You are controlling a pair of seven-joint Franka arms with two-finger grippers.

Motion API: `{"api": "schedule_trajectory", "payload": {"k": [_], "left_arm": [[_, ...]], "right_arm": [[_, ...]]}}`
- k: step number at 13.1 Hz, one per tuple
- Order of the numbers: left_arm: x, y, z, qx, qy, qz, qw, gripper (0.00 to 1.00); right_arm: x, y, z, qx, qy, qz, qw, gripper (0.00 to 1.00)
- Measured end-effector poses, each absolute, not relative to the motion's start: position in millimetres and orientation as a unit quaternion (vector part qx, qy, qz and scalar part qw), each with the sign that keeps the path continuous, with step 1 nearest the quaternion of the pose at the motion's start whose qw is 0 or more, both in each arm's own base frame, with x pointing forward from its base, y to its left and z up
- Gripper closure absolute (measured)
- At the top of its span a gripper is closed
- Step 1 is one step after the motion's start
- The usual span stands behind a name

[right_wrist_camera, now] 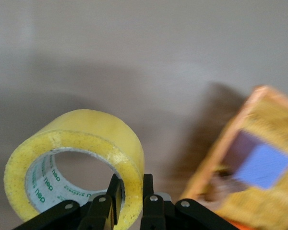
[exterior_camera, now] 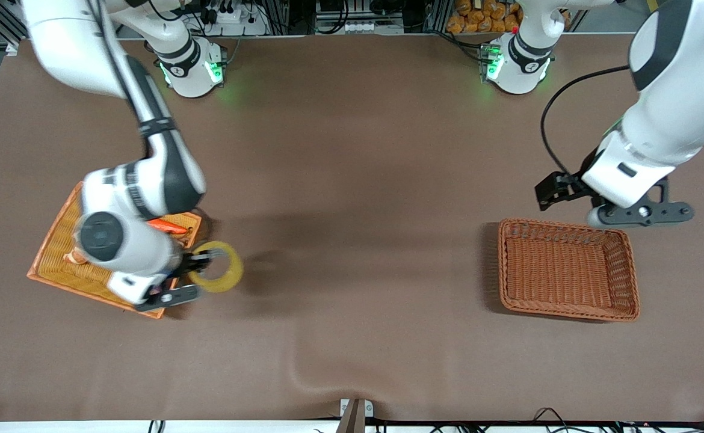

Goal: Transfer tape with both arms
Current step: 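Carry the tape to mid-table while the left gripper reaches toward it, then set the tape down with the right gripper while the left gripper grasps it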

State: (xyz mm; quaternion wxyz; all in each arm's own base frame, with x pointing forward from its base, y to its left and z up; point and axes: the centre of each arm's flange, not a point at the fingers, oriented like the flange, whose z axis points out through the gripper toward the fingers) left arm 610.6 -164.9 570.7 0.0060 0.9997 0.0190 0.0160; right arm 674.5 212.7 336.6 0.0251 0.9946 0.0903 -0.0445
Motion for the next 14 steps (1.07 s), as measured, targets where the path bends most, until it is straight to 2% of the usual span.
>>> {"api": "schedule_trajectory", "payload": {"k": [6, 8, 9, 14], "left_arm": [[621.6, -203.4, 504.2, 0.998, 0.064, 0.010, -0.006, 0.00], [620.0, -212.3, 484.4, 0.998, 0.065, 0.005, -0.008, 0.00], [619.0, -216.7, 476.0, 0.998, 0.069, 0.002, -0.009, 0.00], [607.5, -296.2, 419.9, 0.990, 0.142, -0.001, 0.002, 0.00]], "right_arm": [[622.8, 371.4, 282.9, 0.997, -0.075, -0.012, -0.007, 0.78], [614.2, 392.7, 274.4, 0.994, -0.111, -0.002, -0.015, 0.63], [614.9, 392.8, 275.1, 0.993, -0.118, 0.000, -0.015, 0.52], [659.1, 328.6, 304.2, 0.993, -0.113, 0.026, -0.021, 0.01]]}}
